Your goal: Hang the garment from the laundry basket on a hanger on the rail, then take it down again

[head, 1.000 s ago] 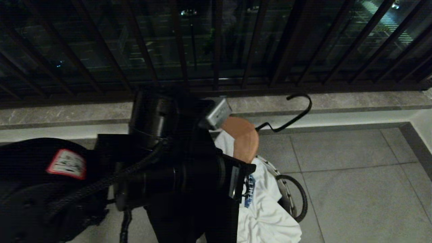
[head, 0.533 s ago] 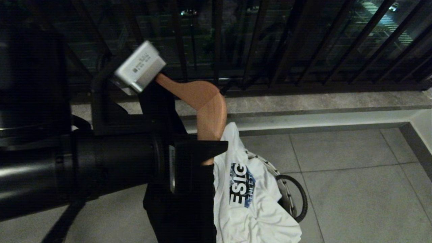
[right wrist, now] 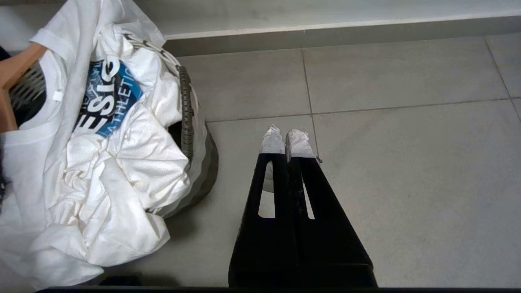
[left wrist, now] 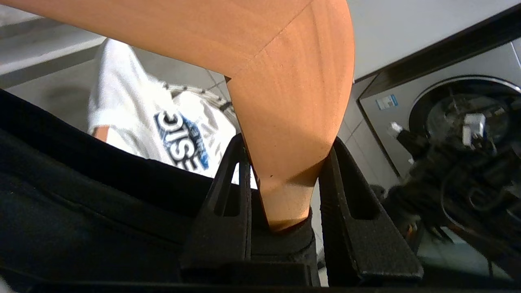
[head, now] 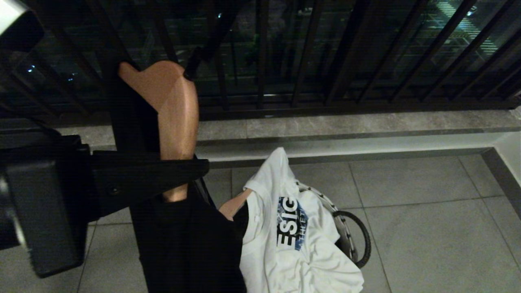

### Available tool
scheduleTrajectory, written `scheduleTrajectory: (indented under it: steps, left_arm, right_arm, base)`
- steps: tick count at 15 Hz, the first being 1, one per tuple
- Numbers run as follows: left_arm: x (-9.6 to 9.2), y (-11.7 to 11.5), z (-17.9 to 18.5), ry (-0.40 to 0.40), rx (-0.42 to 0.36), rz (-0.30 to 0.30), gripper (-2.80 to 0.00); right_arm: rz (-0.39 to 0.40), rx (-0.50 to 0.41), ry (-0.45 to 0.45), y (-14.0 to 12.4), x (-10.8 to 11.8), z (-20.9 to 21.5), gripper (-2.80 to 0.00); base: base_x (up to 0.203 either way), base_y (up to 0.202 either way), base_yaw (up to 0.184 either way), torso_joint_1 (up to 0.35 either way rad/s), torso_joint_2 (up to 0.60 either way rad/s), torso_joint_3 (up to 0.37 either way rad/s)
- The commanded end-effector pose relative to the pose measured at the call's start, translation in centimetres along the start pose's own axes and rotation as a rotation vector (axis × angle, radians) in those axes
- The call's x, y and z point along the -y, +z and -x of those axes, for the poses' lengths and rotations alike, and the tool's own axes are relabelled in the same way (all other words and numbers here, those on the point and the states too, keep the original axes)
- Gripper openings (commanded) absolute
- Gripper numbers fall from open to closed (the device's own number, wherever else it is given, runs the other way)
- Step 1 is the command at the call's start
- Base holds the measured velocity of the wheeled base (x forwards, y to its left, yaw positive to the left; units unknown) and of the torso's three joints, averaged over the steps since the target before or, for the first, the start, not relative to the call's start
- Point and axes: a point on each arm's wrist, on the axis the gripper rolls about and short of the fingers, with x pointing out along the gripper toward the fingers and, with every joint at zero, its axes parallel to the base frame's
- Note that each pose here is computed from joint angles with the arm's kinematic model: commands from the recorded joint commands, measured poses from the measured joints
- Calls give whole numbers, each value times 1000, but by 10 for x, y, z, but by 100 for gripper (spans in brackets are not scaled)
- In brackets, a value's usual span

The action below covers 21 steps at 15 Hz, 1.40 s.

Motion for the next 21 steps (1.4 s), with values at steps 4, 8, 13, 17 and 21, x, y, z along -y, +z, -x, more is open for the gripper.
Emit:
scheduleTrajectory:
  steps: [4,8,13,17,21]
  left_arm:
    - [2,-1,54,-12,46,1,-280]
    - [-1,-12,85,4,89,7,-280]
    - [-4,-28,113,64,101,22,-280]
    - [-7,-36,115,110,98,23,-280]
    - [-8,-38,112,120,85,26,-280]
  right_arm:
    - [-1,1,0,0,0,0,-280]
    - [-1,1,0,0,0,0,-280]
    - [-1,1,-1,0,0,0,-280]
    - [-1,0,0,0,0,0,-280]
    - [-1,1,0,0,0,0,-280]
  base:
    - [0,0,0,0,0,0]
    - [0,0,0,0,0,0]
    - [0,0,0,0,0,0]
    - [0,0,0,0,0,0]
    - [0,0,0,0,0,0]
